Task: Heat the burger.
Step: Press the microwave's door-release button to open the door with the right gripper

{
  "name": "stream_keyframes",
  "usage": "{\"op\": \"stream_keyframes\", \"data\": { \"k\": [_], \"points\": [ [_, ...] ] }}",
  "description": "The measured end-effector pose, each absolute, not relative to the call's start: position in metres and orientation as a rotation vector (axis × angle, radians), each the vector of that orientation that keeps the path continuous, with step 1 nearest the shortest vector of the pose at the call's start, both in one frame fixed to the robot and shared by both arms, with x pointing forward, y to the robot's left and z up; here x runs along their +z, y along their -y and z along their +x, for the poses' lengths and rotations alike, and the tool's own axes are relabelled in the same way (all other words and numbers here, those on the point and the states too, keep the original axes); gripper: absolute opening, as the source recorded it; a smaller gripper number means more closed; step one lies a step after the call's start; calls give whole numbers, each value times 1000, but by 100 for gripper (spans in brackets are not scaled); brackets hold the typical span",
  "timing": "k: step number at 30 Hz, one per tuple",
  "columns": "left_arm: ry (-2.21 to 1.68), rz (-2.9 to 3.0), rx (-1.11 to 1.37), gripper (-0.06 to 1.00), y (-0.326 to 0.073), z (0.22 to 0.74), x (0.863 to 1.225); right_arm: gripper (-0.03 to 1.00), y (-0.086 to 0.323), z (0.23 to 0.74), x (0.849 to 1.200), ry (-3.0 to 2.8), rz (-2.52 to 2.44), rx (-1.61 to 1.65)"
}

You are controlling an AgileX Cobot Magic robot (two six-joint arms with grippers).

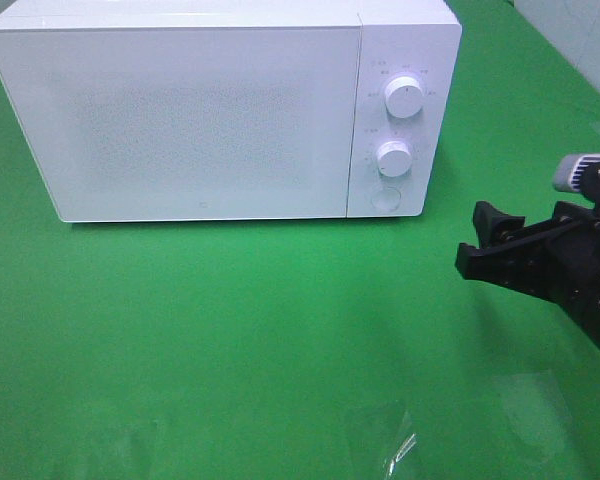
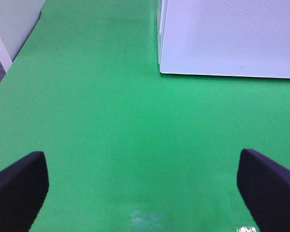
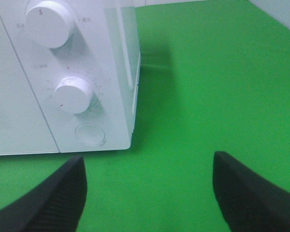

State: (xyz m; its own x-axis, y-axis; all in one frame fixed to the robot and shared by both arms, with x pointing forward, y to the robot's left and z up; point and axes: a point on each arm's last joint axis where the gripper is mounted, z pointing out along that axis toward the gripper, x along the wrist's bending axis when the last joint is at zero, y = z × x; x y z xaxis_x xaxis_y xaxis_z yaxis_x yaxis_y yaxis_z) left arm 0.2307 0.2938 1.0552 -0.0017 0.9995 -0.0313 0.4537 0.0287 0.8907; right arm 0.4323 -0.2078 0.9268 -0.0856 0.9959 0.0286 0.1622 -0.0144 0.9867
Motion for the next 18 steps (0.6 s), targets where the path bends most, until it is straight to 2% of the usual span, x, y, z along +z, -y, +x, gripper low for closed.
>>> {"op": "stream_keyframes", "data": {
  "k": [11, 18],
  "points": [
    [-1556, 1524, 921, 98, -294, 231, 1055, 69, 172, 444, 938, -1369, 1270, 1349],
    [-1556, 1524, 921, 98, -294, 231, 1055, 60, 170, 447, 940, -1171, 1556, 1592]
  ]
}}
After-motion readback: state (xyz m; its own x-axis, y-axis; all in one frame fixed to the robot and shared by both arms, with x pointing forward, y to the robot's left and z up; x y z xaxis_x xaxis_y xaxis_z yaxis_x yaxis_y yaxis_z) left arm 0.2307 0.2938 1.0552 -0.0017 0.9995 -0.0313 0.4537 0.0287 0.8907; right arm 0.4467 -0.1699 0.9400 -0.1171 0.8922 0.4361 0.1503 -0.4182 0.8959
